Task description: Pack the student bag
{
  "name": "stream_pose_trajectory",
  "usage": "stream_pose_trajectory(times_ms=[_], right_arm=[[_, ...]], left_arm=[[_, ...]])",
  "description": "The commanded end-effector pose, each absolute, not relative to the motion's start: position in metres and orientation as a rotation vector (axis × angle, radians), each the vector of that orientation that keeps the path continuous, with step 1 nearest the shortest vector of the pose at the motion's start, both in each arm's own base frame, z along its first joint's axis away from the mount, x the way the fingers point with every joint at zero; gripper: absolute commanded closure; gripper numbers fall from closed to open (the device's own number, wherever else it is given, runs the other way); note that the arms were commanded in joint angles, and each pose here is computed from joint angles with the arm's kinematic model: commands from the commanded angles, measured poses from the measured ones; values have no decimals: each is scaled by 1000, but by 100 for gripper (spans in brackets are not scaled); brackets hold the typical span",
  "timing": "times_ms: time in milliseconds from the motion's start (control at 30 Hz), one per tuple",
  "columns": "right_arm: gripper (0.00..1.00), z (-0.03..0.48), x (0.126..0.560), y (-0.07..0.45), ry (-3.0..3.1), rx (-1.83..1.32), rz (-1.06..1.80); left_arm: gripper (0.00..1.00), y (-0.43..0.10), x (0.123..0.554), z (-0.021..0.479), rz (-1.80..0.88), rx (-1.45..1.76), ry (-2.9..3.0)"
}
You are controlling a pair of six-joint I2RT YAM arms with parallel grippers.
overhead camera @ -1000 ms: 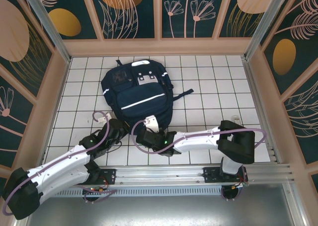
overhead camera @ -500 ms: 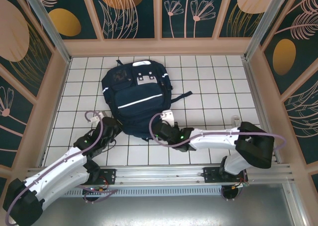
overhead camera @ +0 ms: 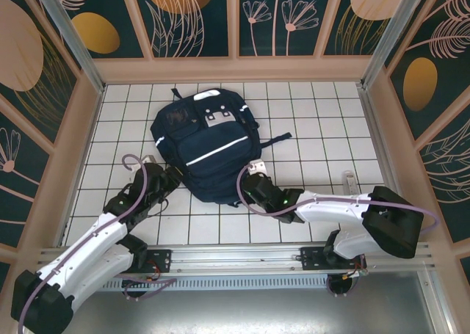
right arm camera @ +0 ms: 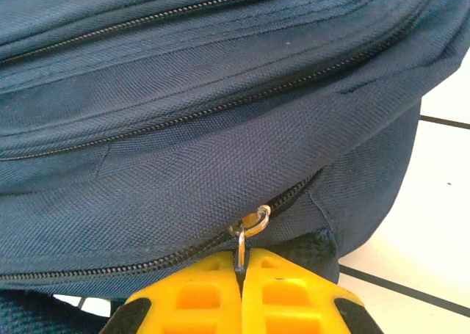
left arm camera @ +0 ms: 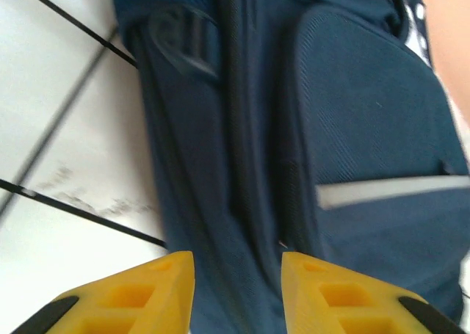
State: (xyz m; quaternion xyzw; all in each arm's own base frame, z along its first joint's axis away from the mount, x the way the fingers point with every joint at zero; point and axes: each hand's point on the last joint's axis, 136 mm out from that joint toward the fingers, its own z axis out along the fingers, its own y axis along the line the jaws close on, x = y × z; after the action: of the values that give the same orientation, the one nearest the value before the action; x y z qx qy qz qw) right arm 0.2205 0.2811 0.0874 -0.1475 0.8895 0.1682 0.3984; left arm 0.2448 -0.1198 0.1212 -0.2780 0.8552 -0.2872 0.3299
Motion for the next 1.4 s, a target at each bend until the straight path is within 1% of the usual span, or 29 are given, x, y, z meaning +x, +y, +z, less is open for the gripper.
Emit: stream_pose_trajectory(times_ms=[0,167,233,300,400,600,700,900,1033,1133,1200,1267,1300,1333,1367], right_arm=[[100,103,217,303,2193,-408,527],[100,101,215,305,2184,-404,531],[100,102,214,306,2180,-406,533],[100,102,212,306,2175,-411,536],[100,102,211,306,2166,-408,530],[100,105,209,303,2144,-393,558],[100,106,208,303,2134,-395,571],[100,104,206,301,2126,-393,585],[100,104,205,301,2120,-396,599],[100,106,202,304,2107,-411,627],[100,105,200,307,2103,-426,636],[100,106,198,309,2099,-436,639],[100,105,198,310,2100,-442,637],[100,104,198,310,2102,-443,633],[100,105,198,310,2102,-444,631]], left_arm=[[61,-153,233,130,-1005,-738,2246],[58,-195,219,136,-1193,-774,2232],[56,-211,217,139,-1215,-767,2252],[51,-230,216,145,-1236,-748,2262],[44,-257,212,142,-1300,-780,2272],[41,-289,212,137,-1352,-839,2277],[38,-293,217,132,-1306,-879,2287],[37,-296,220,122,-1323,-989,2269],[37,-285,220,107,-1267,-1094,2261],[37,-266,224,95,-1184,-1195,2201],[39,-257,227,90,-1157,-1233,2162],[46,-254,229,88,-1137,-1234,2144],[52,-255,230,89,-1132,-1225,2143],[60,-255,231,89,-1123,-1210,2144],[72,-255,232,89,-1109,-1194,2148]])
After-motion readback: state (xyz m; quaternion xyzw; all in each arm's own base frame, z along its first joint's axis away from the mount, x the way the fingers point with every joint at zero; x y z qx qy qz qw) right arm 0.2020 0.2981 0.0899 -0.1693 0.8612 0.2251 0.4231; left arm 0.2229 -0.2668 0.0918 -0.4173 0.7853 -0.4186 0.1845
